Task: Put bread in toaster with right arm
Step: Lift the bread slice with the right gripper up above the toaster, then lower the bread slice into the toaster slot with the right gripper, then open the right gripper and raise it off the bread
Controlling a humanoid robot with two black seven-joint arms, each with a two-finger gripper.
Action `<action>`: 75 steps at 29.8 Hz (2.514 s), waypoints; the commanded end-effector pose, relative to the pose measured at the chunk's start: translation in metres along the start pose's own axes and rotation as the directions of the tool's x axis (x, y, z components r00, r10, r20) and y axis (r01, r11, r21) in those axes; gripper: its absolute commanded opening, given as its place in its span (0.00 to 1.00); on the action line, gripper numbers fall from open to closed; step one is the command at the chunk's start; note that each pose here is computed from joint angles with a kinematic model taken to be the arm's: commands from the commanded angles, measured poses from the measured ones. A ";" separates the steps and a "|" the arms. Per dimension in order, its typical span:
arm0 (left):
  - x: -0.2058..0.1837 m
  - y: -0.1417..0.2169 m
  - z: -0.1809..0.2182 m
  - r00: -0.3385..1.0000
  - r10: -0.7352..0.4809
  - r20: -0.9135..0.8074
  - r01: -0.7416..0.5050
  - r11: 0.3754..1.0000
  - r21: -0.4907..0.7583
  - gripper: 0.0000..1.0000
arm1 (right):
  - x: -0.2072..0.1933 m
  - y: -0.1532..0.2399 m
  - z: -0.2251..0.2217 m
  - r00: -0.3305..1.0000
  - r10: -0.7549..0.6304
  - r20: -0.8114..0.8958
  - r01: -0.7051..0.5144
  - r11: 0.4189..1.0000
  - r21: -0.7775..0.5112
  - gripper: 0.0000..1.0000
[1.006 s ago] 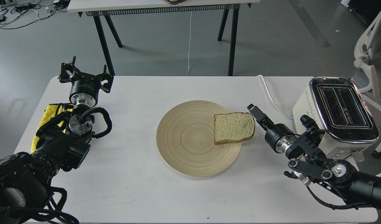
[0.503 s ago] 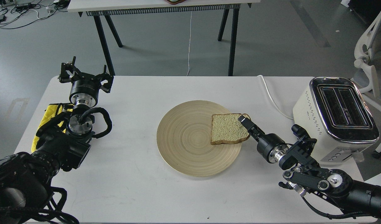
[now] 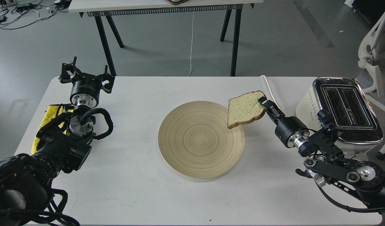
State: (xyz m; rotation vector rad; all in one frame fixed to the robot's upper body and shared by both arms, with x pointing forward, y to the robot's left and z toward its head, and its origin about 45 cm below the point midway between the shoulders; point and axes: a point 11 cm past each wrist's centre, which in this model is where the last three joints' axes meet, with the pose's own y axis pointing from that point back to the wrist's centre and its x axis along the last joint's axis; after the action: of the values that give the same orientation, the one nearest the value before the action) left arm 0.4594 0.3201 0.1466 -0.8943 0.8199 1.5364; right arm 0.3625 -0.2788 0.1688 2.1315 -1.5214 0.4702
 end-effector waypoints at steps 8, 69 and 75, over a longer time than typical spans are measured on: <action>0.000 0.000 0.000 1.000 0.000 0.000 0.000 1.000 0.000 1.00 | 0.197 0.083 -0.035 0.920 0.239 -0.311 -0.247 0.969 0.014 0.00; 0.000 0.000 0.000 1.000 0.000 0.000 0.000 1.000 0.000 1.00 | 0.171 0.085 -0.030 0.923 0.148 -0.355 -0.154 0.988 0.009 0.95; 0.000 0.000 0.000 1.000 0.000 0.000 0.000 1.000 0.000 1.00 | 0.117 0.026 -0.066 0.986 0.162 0.035 -0.164 0.982 0.091 0.97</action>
State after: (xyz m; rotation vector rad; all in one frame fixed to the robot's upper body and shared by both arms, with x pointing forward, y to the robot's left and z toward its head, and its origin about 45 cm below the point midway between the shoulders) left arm 0.4594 0.3203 0.1465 -0.8947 0.8197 1.5371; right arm 0.3597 -0.3775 0.2935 1.9621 -1.6193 0.7142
